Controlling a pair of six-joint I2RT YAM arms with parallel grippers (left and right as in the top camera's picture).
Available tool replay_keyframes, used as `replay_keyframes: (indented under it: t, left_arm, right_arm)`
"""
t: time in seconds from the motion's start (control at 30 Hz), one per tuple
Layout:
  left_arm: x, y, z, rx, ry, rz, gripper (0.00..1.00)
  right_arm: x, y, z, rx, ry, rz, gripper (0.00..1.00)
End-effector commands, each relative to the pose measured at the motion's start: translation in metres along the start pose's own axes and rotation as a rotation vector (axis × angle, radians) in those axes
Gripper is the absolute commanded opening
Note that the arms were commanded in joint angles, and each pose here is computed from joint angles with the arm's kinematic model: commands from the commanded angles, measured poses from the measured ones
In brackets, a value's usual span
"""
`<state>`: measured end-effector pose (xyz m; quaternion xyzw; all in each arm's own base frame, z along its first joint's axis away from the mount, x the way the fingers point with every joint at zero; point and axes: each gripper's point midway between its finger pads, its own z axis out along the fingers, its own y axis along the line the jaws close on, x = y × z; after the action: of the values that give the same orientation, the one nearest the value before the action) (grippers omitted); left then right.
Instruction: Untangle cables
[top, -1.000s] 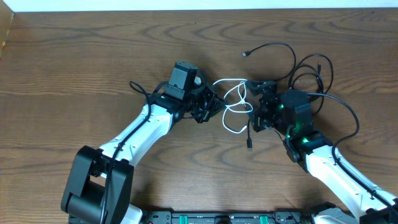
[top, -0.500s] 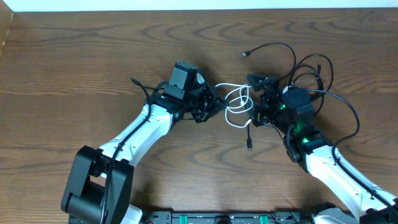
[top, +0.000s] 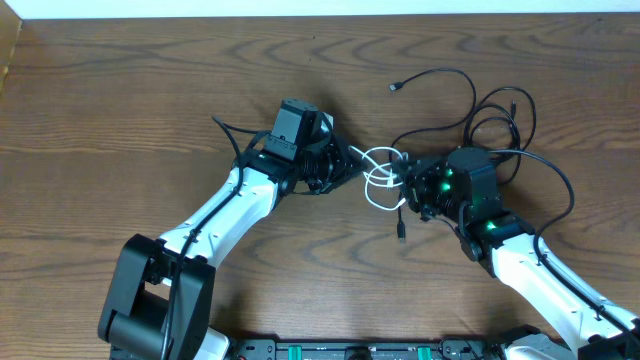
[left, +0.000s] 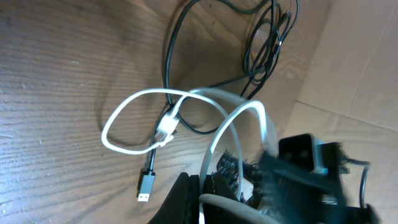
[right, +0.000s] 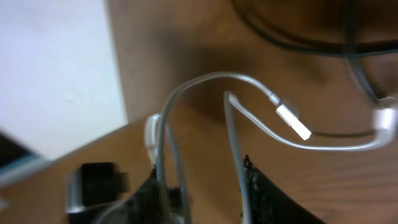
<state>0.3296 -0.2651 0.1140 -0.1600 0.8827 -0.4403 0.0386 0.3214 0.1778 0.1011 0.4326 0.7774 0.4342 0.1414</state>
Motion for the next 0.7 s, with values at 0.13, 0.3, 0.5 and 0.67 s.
replay_keyframes:
  t: [0.13, 0.3, 0.5, 0.67]
  left_arm:
    - [-0.008, -0.007, -0.005, 0.005, -0.035, 0.037, 0.08]
    - [-0.007, -0.007, -0.005, 0.005, -0.034, 0.037, 0.08]
    - [-0.008, -0.007, -0.005, 0.005, -0.035, 0.037, 0.26]
    - [-0.009, 0.000, -0.005, -0.025, -0.050, 0.028, 0.41]
  right_arm:
    - [-0.002, -0.010, 0.002, 0.039, -0.020, -0.222, 0.01]
    - [-0.014, -0.010, 0.001, 0.055, -0.087, -0.346, 0.01]
    - [-0.018, 0.002, 0.001, 0.020, -0.117, -0.501, 0.01]
    - [-0.035, 0.006, -0.003, 0.053, -0.214, -0.699, 0.01]
